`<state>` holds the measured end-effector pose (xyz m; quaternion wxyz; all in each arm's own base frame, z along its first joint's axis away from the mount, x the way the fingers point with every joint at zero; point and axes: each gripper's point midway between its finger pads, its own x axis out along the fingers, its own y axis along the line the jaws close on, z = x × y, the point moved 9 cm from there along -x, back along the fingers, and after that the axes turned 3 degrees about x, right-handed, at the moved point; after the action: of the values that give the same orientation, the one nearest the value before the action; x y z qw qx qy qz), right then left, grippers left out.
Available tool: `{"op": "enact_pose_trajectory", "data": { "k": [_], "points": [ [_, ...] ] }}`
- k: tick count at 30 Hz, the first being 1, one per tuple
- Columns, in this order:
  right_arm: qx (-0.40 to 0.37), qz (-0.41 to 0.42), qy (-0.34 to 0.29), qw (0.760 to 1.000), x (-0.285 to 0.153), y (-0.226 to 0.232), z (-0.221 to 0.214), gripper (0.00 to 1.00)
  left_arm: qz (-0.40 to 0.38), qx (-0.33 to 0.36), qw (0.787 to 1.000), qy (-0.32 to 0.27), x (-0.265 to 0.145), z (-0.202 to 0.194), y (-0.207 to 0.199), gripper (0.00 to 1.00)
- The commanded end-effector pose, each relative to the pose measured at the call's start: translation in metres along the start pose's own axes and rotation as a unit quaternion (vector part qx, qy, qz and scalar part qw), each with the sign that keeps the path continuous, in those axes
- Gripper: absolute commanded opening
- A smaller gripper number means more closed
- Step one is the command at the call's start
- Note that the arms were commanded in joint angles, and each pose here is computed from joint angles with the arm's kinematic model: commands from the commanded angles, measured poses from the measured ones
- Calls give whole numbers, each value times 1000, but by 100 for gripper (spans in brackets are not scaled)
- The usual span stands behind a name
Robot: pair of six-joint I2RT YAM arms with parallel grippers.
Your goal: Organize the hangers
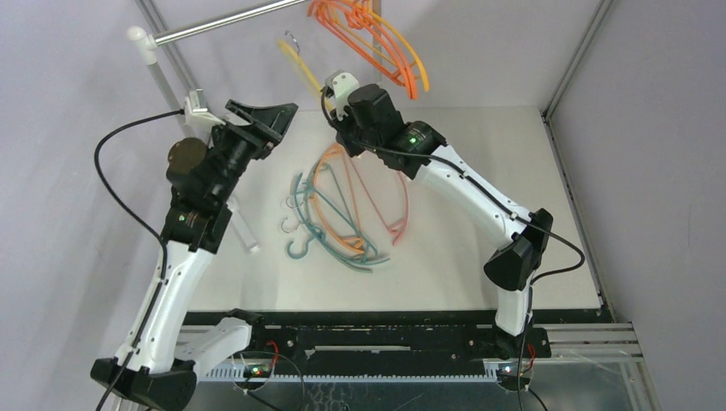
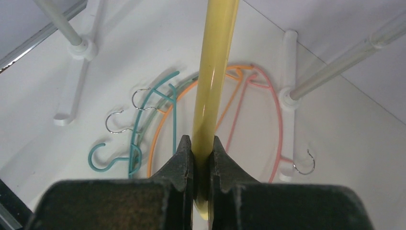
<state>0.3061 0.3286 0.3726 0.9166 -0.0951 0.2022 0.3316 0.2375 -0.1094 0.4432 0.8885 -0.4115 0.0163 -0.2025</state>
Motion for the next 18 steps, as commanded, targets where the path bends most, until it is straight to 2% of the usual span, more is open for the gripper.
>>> {"op": "enact_pose_trajectory", "data": {
  "k": [1, 12, 18],
  "points": [
    [11, 52, -75, 996, -18, 11, 36, 0, -28, 39, 999, -17, -10, 1, -2, 85],
    [-10, 79, -112, 991, -57, 21, 53, 0, 29, 34, 999, 21, -24, -33, 39, 83],
    [-12, 82, -138, 987, -60, 19, 66, 0, 46, 51, 997, 40, -32, -46, 53, 82]
  ]
}}
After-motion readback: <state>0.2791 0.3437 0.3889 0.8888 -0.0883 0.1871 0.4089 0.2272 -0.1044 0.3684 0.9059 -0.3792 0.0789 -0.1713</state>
